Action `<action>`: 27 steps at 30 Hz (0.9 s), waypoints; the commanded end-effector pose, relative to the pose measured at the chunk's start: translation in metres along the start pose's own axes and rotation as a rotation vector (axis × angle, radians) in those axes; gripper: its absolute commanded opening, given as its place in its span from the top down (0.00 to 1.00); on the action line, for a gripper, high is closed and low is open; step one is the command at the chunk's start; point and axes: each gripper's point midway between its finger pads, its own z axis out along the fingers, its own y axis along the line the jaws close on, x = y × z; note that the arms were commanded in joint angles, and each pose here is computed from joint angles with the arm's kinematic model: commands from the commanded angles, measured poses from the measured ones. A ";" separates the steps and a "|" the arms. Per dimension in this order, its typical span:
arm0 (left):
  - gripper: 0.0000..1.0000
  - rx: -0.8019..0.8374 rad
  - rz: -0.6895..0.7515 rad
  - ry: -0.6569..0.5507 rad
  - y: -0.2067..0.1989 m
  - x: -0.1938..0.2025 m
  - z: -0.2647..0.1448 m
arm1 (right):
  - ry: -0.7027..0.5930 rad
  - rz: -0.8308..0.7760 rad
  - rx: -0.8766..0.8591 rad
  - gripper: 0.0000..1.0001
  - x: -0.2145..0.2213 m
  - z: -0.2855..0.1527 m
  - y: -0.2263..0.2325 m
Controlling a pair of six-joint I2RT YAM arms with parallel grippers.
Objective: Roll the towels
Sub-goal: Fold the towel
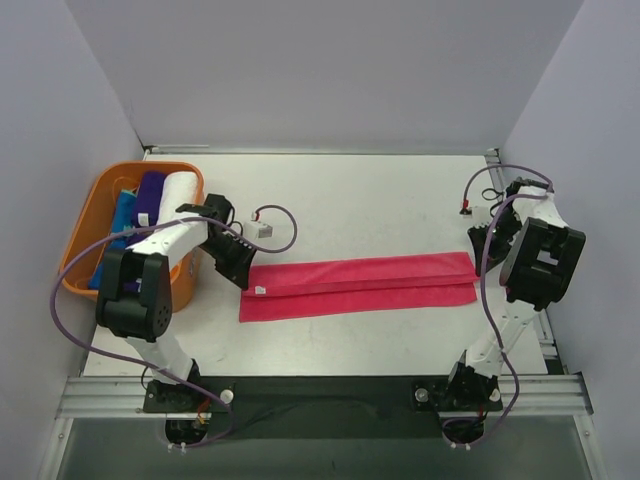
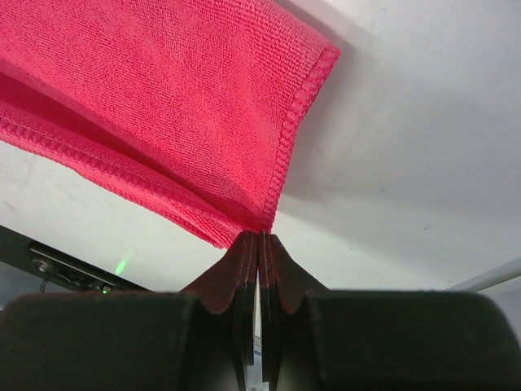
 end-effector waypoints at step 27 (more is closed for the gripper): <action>1.00 0.115 0.093 -0.057 -0.038 -0.002 -0.037 | 0.010 0.010 -0.029 1.00 0.010 -0.016 0.003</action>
